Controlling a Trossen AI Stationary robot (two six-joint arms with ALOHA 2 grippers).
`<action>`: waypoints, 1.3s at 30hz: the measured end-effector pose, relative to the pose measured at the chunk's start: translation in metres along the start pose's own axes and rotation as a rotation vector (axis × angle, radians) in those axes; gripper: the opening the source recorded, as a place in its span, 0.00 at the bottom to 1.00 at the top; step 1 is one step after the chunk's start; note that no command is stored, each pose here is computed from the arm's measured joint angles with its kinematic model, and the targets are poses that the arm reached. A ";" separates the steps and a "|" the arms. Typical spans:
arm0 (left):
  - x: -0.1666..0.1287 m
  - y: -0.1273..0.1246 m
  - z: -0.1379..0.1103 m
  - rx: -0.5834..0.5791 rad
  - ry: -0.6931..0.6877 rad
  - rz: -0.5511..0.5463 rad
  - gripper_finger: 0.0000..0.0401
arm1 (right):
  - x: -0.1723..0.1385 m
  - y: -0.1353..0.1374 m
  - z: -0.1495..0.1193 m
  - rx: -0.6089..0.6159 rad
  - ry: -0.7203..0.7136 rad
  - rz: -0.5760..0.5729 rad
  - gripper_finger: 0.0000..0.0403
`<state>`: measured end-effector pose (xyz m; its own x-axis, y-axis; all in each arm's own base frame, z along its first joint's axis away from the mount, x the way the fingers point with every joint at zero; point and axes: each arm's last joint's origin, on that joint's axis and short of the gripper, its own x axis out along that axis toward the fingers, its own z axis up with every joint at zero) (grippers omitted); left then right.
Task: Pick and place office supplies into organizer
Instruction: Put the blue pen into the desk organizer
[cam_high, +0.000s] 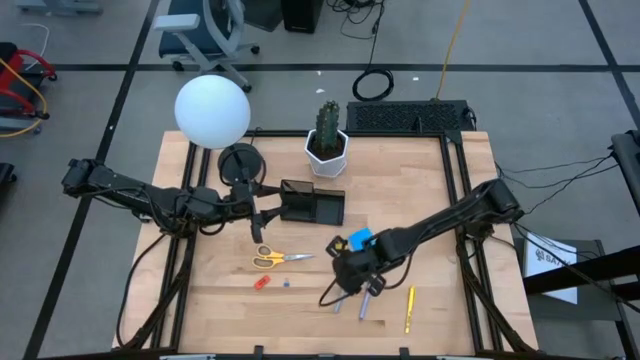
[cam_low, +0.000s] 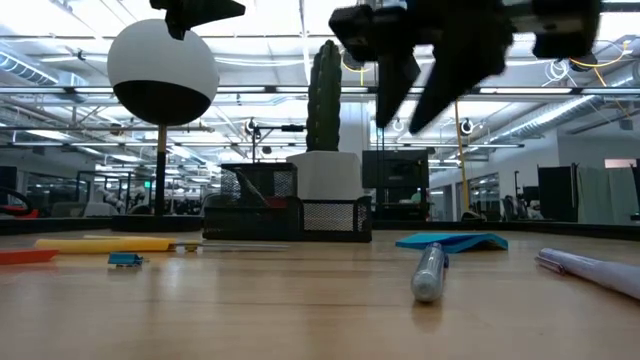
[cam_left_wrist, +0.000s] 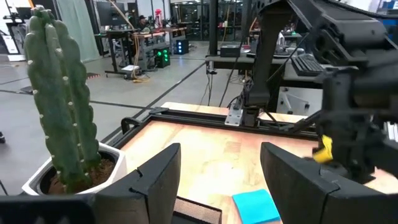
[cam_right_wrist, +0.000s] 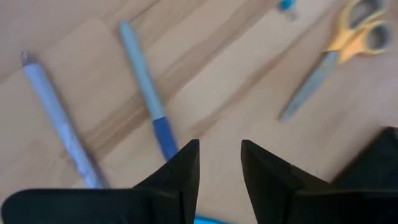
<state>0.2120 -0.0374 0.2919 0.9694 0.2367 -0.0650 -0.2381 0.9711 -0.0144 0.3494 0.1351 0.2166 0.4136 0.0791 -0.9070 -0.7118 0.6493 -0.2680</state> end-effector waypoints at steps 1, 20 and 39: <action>0.000 0.000 0.000 0.000 0.001 0.000 0.56 | 0.004 0.002 0.001 -0.005 0.014 0.010 0.27; 0.000 0.000 0.000 0.001 0.004 0.000 0.56 | 0.039 0.024 0.007 -0.109 0.089 0.073 0.30; 0.000 0.000 -0.001 -0.004 0.005 0.001 0.56 | 0.076 0.032 0.008 -0.151 0.064 0.159 0.31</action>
<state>0.2120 -0.0373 0.2913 0.9689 0.2376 -0.0700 -0.2393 0.9708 -0.0181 0.3628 0.1682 0.1413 0.2557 0.1201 -0.9593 -0.8440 0.5117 -0.1609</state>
